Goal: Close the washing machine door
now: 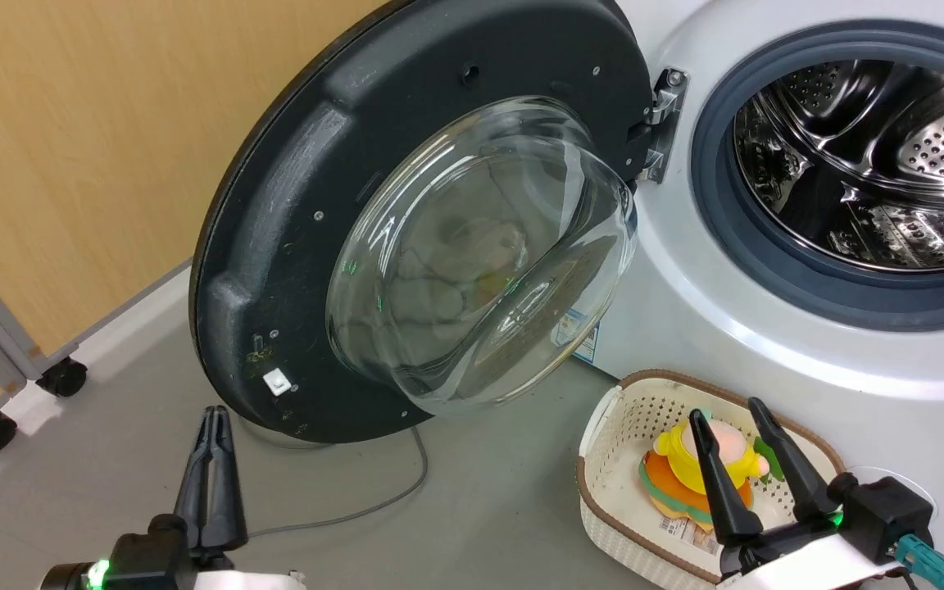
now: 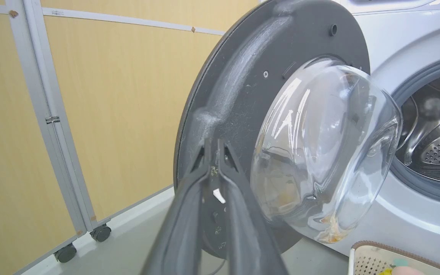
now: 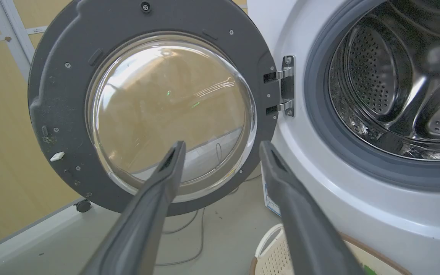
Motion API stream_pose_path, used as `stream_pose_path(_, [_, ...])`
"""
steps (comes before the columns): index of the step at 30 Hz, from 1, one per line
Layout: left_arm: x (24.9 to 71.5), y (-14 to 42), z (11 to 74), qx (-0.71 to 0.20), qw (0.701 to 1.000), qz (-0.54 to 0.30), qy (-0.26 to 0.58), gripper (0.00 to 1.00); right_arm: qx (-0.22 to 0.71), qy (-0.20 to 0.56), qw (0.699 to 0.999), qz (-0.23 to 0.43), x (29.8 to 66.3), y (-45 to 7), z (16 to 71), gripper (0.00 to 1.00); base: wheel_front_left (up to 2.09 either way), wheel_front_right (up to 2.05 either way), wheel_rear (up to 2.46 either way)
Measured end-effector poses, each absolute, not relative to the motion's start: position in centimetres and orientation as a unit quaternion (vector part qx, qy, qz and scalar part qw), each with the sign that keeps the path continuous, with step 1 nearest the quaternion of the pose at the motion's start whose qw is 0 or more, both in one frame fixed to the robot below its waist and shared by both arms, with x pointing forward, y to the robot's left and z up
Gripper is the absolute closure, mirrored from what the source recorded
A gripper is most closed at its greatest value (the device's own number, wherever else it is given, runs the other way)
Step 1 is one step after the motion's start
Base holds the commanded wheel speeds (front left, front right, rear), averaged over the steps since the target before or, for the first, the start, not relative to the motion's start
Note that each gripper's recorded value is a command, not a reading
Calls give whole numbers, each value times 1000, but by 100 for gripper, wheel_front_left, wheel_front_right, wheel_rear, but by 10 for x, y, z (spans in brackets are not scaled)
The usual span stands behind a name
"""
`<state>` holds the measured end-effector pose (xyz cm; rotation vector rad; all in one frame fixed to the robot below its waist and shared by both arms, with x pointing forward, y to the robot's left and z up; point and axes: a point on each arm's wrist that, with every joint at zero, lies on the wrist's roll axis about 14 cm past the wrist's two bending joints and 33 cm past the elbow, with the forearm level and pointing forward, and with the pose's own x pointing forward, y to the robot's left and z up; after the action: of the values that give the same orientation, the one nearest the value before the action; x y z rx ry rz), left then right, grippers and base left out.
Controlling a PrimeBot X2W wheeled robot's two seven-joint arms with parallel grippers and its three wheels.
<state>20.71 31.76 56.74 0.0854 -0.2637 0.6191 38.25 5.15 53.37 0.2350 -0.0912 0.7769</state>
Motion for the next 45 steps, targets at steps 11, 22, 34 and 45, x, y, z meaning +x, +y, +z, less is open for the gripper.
stream_pose_path(11, [227,343,598,112,954,237,-144,100,117,-36,925,359,390,40,524,0,0,0,0])
stream_pose_path(22, [268,417,638,38,952,270,-138,100,123,-16,935,332,405,21,503,0,0,0,0])
stream_pose_path(34, [295,469,582,-370,873,308,-86,100,126,-10,942,310,412,6,496,0,0,0,0])
stream_pose_path(45, [311,423,564,-499,844,197,-22,100,123,-23,944,306,408,3,507,0,0,0,0])
